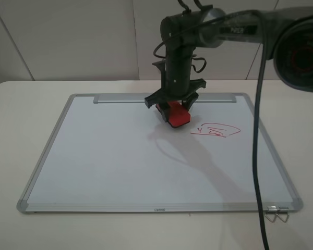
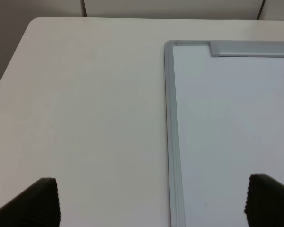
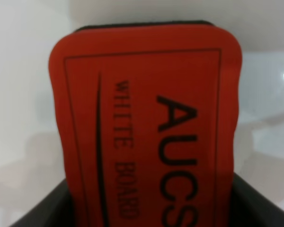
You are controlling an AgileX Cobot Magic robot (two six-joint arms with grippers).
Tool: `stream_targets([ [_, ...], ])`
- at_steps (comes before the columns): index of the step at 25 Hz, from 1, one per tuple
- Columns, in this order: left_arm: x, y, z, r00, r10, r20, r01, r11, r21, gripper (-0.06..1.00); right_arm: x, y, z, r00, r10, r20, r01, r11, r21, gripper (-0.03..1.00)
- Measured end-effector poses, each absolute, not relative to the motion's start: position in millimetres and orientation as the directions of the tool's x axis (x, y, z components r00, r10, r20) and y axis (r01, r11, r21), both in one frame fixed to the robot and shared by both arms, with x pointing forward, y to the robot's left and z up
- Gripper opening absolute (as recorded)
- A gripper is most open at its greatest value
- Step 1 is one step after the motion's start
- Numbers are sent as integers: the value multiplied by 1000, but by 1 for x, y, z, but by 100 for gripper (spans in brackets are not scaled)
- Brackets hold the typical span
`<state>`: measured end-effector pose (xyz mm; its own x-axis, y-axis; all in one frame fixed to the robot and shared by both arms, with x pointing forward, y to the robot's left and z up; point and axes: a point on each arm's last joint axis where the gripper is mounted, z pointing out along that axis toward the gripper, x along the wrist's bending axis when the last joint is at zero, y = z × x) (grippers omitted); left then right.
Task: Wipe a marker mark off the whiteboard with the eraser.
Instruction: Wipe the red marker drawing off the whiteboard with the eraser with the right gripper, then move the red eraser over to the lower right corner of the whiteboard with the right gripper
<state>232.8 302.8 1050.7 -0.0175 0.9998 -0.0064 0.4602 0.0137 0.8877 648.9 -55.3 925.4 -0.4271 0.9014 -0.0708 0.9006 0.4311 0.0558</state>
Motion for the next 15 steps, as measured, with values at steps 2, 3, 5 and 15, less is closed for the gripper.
stream_targets([
  [2, 233, 303, 1051, -17, 1000, -6, 460, 14, 888, 78, 643, -49, 950, -432, 901, -49, 894, 434, 107, 50],
  [3, 233, 303, 1051, -17, 1000, -6, 460, 14, 888, 78, 640, -46, 959, -429, 902, -42, 893, 431, 128, 50],
  [5, 233, 303, 1051, -17, 1000, -6, 460, 14, 888, 78, 636, -47, 967, -412, 910, -39, 900, 414, 138, 50],
  [15, 233, 303, 1051, -17, 1000, -6, 460, 14, 888, 78, 572, -112, 952, -228, 968, -102, 972, 232, 33, 50],
])
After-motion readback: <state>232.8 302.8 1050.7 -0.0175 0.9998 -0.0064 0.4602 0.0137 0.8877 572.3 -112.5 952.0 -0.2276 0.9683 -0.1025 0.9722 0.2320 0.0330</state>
